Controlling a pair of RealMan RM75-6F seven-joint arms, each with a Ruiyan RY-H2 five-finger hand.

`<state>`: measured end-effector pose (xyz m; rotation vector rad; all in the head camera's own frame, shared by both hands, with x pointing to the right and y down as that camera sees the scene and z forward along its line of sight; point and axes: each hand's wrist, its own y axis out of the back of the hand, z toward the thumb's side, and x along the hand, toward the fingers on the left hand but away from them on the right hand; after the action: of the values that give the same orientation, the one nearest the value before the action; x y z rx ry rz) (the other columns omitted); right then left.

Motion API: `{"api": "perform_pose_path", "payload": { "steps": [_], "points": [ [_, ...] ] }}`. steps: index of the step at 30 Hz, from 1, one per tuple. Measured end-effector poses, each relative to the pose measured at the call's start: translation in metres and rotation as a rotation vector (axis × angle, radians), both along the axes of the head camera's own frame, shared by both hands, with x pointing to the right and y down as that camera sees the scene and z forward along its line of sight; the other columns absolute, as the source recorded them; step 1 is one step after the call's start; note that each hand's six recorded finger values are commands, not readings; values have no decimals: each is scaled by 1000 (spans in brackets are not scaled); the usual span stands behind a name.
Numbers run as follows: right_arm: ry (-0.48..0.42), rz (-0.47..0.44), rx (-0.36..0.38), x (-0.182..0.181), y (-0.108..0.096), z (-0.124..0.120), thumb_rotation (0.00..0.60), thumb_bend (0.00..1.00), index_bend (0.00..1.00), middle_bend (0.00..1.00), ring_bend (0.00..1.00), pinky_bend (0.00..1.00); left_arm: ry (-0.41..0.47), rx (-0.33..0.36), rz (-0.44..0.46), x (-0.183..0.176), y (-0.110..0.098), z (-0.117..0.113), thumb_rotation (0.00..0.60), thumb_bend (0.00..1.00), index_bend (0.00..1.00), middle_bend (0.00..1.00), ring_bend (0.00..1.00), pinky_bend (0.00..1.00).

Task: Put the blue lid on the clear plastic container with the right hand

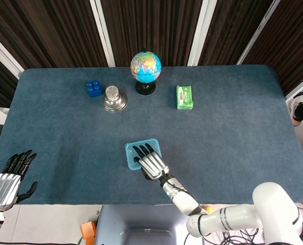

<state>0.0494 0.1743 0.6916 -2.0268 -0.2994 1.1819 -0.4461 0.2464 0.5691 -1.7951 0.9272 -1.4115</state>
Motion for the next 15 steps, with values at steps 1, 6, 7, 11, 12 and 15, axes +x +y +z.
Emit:
{"api": "perform_pose_path", "payload": {
  "steps": [1,6,7,11,12,15],
  "points": [
    [1,-1,0,0,0,0,600,640,330,0,0,0,0,0,0,0,0,0,600,392,0,8,0,0],
    [9,-4,1,2,1,0,600,640,333,0,0,0,0,2,-1,0,0,0,600,393,0,8,0,0],
    [10,-4,1,3,0,0,600,640,333,0,0,0,0,2,-2,0,0,0,600,393,0,8,0,0],
    [9,3,-1,5,-1,0,600,640,334,0,0,0,0,2,-1,0,0,0,600,391,0,8,0,0],
    [9,3,-2,6,-1,0,600,639,335,0,0,0,0,2,-1,0,0,0,600,392,0,8,0,0],
    [7,2,-3,6,-2,0,600,640,337,0,0,0,0,2,-1,0,0,0,600,392,0,8,0,0]
  ]
}}
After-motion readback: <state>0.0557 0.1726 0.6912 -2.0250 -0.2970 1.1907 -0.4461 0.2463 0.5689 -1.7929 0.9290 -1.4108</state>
